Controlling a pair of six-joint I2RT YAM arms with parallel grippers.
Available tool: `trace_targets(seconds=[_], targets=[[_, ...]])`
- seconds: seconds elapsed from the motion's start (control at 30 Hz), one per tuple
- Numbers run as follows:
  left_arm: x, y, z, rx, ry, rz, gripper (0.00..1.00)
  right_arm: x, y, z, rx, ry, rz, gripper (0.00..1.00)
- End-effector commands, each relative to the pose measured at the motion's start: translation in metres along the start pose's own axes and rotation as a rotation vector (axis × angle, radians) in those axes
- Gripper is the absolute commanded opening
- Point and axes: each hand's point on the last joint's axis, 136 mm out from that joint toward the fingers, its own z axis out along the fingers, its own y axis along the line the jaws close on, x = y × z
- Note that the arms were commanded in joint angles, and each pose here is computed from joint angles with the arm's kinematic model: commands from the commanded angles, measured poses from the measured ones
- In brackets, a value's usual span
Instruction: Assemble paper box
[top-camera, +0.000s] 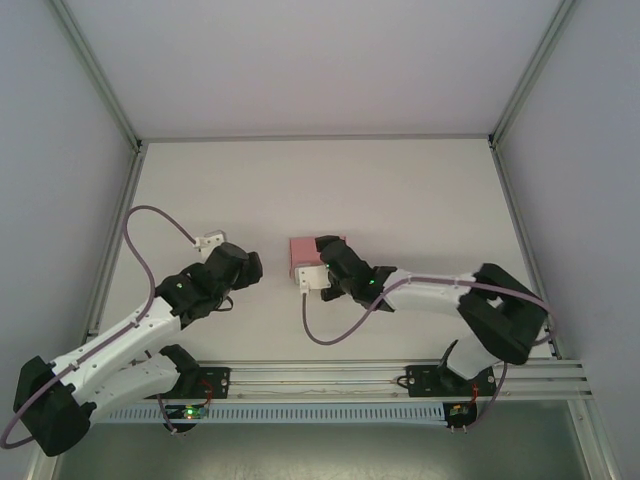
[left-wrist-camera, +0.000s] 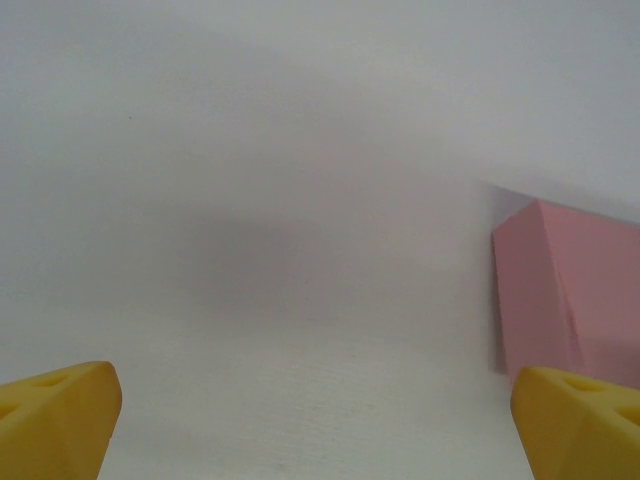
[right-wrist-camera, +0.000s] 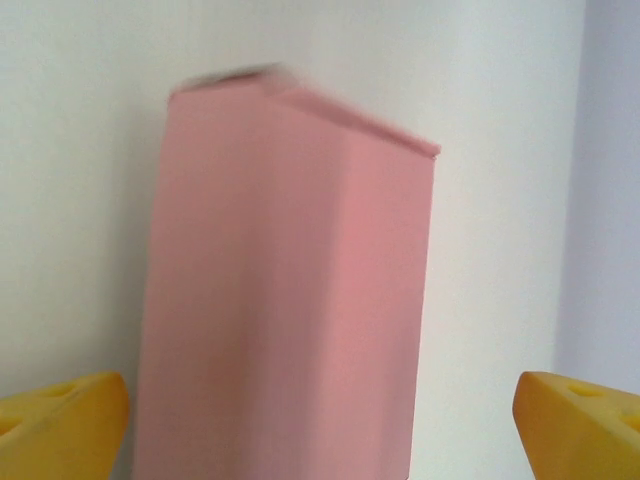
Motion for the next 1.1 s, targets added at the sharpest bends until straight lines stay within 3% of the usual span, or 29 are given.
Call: trace_targets(seconds=[0.0, 0.1, 0.2, 0.27, 0.4, 0.47, 0.53, 0.67, 0.77, 0.87, 1.0, 1.07], targets=[[-0.021, -0.010, -0.004, 0.021, -0.057, 0.007, 1.00, -0.024, 0.018, -0.027, -0.183, -0.123, 0.094, 0.98], [-0.030, -0.007, -0.006, -0.016, -0.089, 0.039, 1.00, -0.029, 0.026, -0.046, -0.293, -0.173, 0.130, 0.98], [-0.045, -0.006, -0.004, -0.043, -0.152, 0.090, 1.00, -0.020, -0.014, -0.048, -0.136, -0.190, 0.311, 0.98], [-0.060, 0.002, 0.000, -0.086, -0.214, 0.102, 1.00, 0.001, -0.058, -0.055, 0.015, -0.212, 0.526, 0.98], [-0.097, 0.027, 0.001, -0.210, -0.344, 0.176, 1.00, 0.089, -0.134, -0.086, 0.375, -0.260, 0.991, 0.98], [-0.116, 0.040, 0.004, -0.251, -0.416, 0.198, 1.00, 0.146, -0.149, -0.108, 0.586, -0.271, 1.158, 0.98], [-0.128, 0.053, 0.009, -0.256, -0.437, 0.202, 1.00, 0.184, -0.143, -0.125, 0.684, -0.277, 1.248, 0.98], [-0.147, 0.074, 0.021, -0.309, -0.581, 0.287, 1.00, 0.221, -0.123, -0.130, 0.739, -0.211, 1.271, 0.98], [-0.142, 0.087, 0.043, -0.299, -0.554, 0.295, 1.00, 0.231, -0.109, -0.125, 0.794, -0.201, 1.185, 0.98], [-0.136, 0.091, 0.063, -0.251, -0.521, 0.259, 1.00, 0.242, -0.094, -0.118, 0.758, -0.232, 1.251, 0.98], [-0.130, 0.093, 0.078, -0.230, -0.590, 0.295, 1.00, 0.234, -0.082, -0.106, 0.708, -0.290, 1.197, 0.98], [-0.127, 0.090, 0.084, -0.198, -0.589, 0.308, 1.00, 0.236, -0.085, -0.108, 0.753, -0.329, 1.204, 0.98]])
